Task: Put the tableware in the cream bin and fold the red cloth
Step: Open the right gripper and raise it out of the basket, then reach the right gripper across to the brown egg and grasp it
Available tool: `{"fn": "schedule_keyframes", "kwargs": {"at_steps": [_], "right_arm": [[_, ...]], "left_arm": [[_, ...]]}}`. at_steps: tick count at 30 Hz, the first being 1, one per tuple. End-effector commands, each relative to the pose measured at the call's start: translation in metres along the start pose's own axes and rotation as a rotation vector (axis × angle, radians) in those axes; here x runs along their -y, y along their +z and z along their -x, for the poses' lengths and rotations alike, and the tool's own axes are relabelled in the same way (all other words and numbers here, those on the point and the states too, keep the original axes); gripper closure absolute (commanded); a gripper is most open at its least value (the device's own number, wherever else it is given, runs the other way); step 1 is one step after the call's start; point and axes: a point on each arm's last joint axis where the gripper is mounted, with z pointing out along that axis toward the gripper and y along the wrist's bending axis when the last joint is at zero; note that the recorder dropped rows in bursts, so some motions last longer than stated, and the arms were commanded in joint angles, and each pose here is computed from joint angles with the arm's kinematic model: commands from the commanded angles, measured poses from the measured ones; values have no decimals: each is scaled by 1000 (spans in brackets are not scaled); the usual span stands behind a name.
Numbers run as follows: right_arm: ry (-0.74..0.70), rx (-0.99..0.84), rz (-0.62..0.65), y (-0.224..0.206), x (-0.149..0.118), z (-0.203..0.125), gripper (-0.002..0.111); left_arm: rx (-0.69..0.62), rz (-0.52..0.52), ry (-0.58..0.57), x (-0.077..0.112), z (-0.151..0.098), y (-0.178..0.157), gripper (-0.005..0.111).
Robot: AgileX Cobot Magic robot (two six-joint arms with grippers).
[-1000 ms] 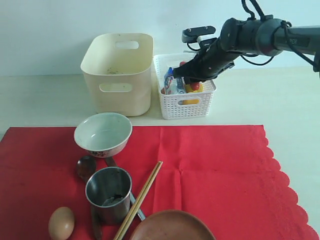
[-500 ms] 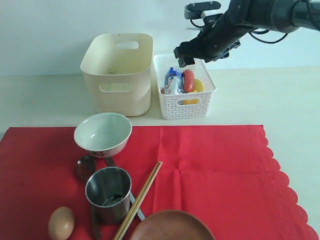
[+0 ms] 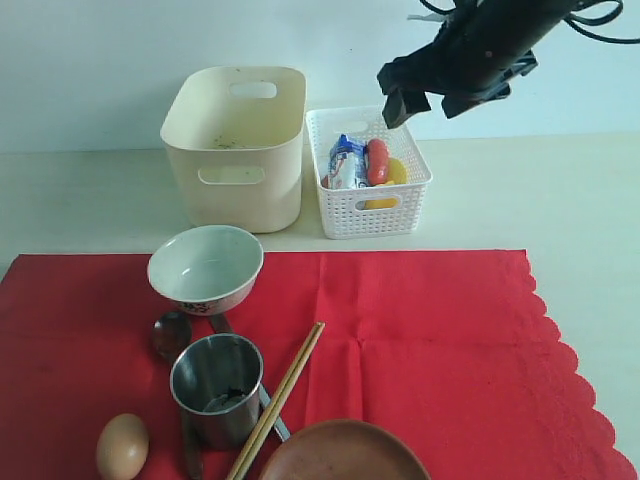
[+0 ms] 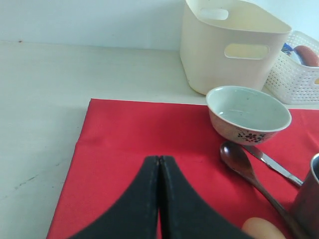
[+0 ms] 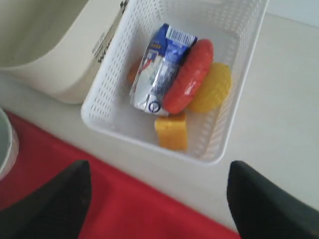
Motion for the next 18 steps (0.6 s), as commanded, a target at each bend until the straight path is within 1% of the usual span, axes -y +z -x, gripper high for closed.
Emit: {"fn": "schedule_keyframes", "kwargs": {"at_steps": [1,4,10,12,14,18], "right_arm": [[-23,30,32,-23,-16,-29,36],[-90,-4,73,-31,-36,-54,37],[-219,-77,228,-30,-98,-90,38],[-258,-111,265,-24,-120,-98,38],[-255,-146,284,-14,-136,-105,38],[-272,-196,295,10,-159,-118,38]], "left_arm": [[12,2,-9,0,0,0,107],[12,2,-9,0,0,0,107],[12,2,-9,0,0,0,107],[12,2,-9,0,0,0,107],[12,2,-9,0,0,0,107],[12,2,-9,0,0,0,107]]}}
